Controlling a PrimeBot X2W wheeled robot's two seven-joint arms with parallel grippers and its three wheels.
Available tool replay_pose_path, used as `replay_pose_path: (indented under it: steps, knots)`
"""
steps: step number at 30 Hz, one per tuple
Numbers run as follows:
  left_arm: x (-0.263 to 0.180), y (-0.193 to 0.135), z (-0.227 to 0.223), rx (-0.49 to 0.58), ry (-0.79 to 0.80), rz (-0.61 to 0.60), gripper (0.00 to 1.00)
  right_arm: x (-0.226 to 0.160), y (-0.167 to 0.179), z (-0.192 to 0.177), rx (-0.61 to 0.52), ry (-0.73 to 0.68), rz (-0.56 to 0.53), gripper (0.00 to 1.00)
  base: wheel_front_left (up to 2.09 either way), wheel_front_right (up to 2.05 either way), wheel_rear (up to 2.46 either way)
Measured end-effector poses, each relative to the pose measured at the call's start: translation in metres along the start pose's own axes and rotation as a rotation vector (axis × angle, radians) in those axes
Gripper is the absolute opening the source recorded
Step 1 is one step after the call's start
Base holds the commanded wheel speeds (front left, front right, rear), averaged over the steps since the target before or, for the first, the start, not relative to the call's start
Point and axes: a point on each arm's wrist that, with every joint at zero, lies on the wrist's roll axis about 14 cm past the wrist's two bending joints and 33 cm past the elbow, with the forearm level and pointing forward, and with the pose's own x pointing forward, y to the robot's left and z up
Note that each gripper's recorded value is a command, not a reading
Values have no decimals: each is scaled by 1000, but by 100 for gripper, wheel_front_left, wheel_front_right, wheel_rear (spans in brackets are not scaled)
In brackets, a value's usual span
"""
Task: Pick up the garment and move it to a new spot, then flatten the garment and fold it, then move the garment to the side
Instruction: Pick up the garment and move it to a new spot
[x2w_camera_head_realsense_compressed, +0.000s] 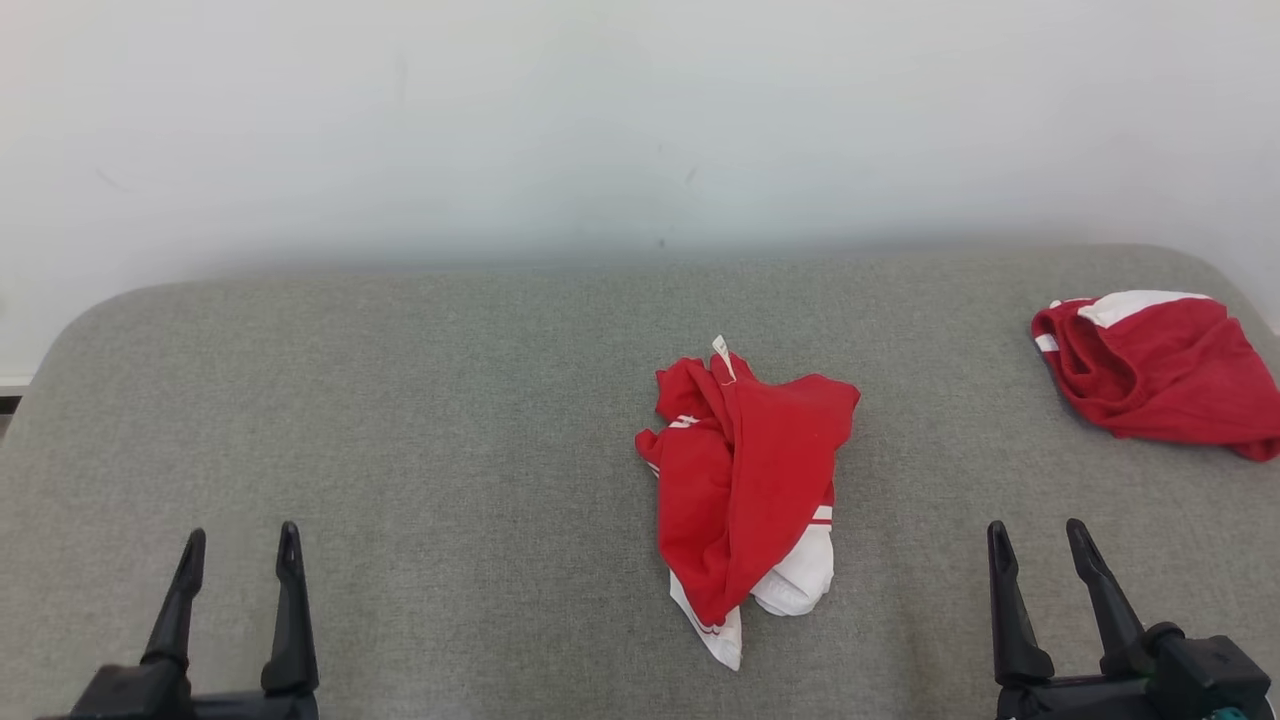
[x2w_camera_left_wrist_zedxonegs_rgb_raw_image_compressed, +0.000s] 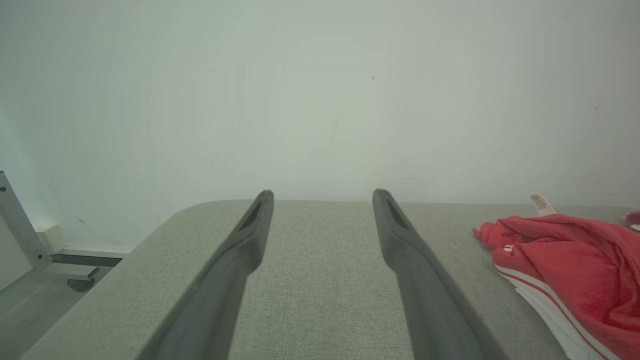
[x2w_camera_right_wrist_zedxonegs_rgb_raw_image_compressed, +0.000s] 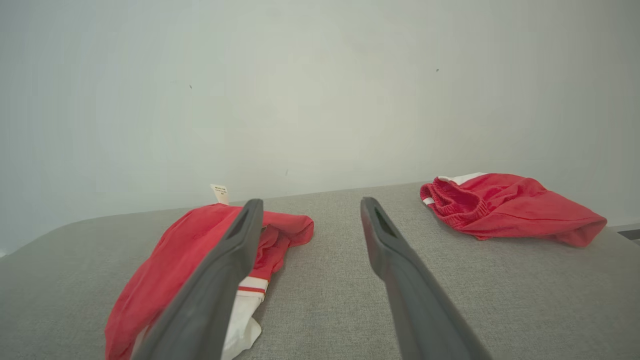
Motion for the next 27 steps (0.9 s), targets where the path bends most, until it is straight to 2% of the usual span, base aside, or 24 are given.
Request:
replay_pose_path:
  steps: [10,27]
  knots:
    - [-35,10,-15,-7,56,27,100,-6,0,-1,-8,18,6,100,0,0,0]
    - [-44,9,-23,-23,81,29,100,-6,2,-8,-6,43,12,100,0,0,0]
